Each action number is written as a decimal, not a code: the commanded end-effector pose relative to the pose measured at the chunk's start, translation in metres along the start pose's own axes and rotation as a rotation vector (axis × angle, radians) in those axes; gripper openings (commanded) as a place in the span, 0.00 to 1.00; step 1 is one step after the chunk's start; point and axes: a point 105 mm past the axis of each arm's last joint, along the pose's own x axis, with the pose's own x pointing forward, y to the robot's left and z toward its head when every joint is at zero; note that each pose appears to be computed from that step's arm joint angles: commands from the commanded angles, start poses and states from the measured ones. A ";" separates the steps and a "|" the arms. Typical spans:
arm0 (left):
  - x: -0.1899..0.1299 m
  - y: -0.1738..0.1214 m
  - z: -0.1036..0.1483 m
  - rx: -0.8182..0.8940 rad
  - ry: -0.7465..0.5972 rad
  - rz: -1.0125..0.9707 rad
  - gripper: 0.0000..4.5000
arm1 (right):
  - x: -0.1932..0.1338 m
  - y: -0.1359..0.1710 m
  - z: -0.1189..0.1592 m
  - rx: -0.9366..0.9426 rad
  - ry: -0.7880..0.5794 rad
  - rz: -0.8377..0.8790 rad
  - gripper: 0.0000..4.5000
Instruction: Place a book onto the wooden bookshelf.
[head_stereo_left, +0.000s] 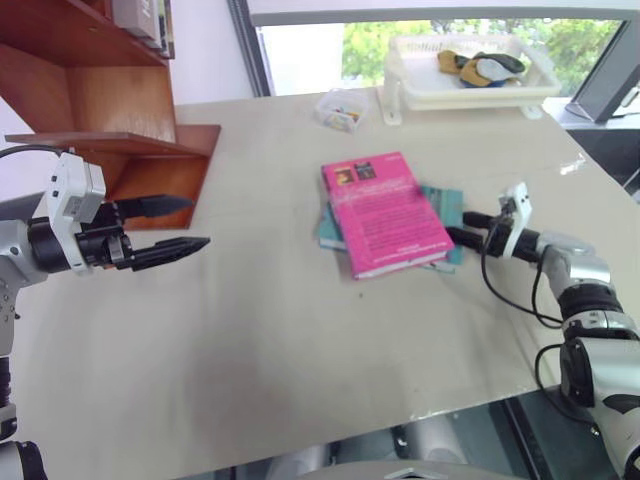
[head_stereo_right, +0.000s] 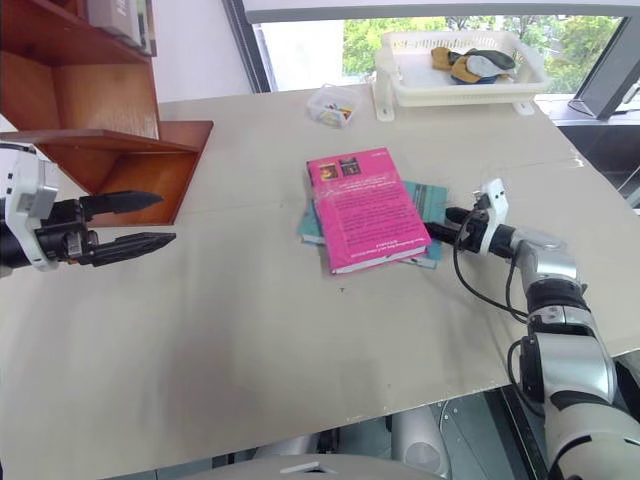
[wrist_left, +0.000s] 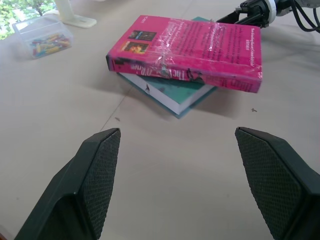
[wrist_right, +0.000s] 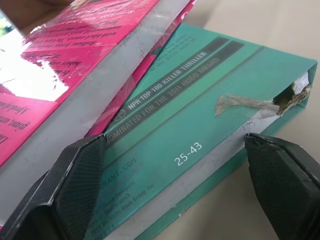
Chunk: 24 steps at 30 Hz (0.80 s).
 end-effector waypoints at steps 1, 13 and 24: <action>-0.009 0.003 0.013 0.060 0.007 0.026 0.86 | 0.011 0.024 -0.043 0.048 0.167 0.138 1.00; -0.012 0.002 0.014 0.068 0.017 0.022 0.86 | 0.014 0.061 -0.049 0.018 0.227 0.282 1.00; -0.019 -0.009 0.011 0.020 0.050 -0.045 0.86 | -0.018 0.024 -0.028 -0.037 0.170 0.060 1.00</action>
